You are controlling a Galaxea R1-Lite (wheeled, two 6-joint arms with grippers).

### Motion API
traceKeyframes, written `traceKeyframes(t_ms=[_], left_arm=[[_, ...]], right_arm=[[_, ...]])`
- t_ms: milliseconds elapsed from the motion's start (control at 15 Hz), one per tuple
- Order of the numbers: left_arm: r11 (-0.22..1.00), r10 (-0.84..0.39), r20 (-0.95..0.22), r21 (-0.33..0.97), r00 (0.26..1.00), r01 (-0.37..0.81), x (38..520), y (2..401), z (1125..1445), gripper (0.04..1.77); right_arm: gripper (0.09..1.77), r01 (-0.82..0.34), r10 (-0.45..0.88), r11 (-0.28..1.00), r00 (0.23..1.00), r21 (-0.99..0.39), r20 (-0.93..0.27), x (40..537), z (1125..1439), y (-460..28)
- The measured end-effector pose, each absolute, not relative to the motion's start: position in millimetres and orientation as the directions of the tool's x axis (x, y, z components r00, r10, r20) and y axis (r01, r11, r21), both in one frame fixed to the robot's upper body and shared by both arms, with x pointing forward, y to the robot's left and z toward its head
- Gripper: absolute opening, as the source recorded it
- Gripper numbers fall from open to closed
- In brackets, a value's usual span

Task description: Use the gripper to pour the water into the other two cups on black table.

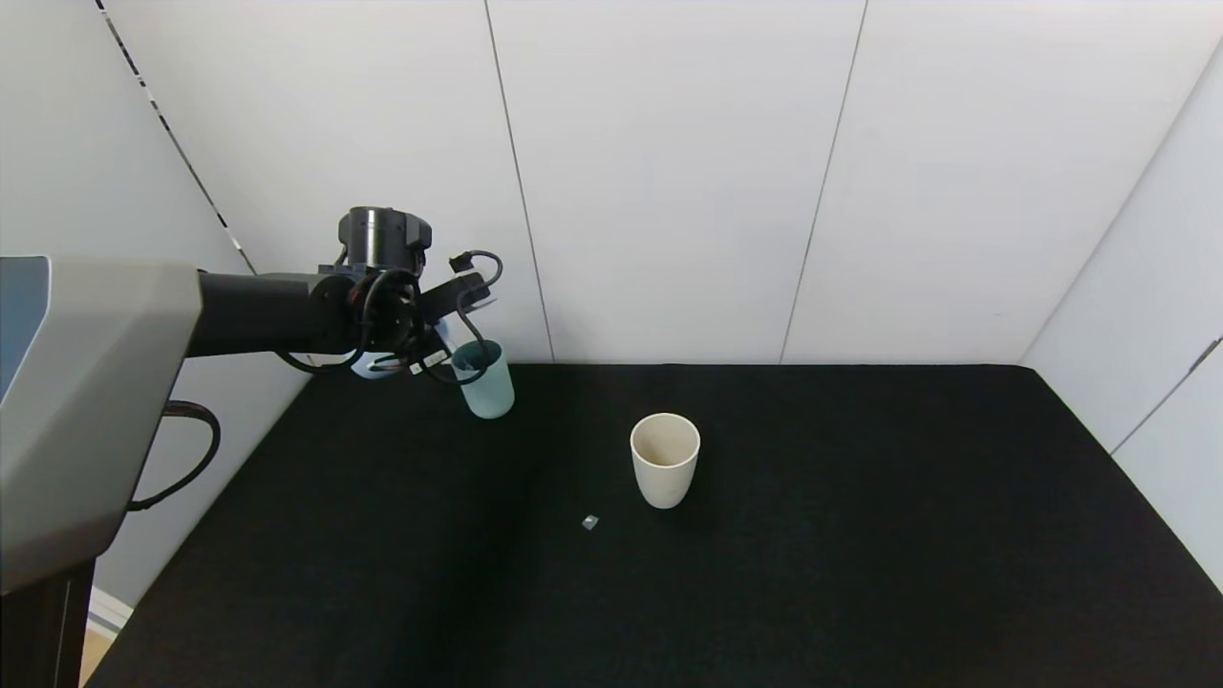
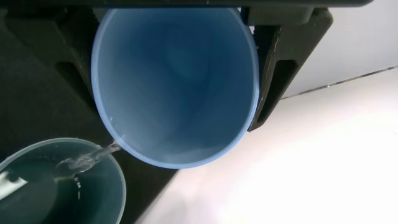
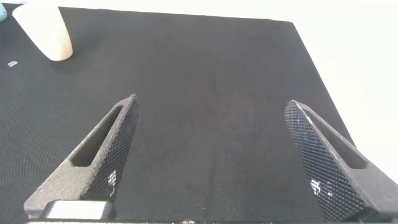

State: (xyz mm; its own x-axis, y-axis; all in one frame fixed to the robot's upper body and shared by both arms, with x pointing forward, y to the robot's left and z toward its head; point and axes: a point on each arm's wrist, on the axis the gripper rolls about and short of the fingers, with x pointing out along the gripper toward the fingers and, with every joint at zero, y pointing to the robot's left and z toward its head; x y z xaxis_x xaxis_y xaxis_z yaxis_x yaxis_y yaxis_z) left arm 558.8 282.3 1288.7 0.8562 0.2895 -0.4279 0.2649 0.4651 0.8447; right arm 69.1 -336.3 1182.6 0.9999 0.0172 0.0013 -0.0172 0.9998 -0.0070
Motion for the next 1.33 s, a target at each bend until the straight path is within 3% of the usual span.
traceKeyframes(t_ms=[1333], left_arm=[[0.344, 0.354, -0.398, 0.897, 0.846, 0.278, 558.1, 265.0, 1289.7, 1.29]], right_arm=[[1.71, -0.018, 0.018, 1.0, 1.0, -0.007, 0.001, 69.1, 1182.6, -336.3]])
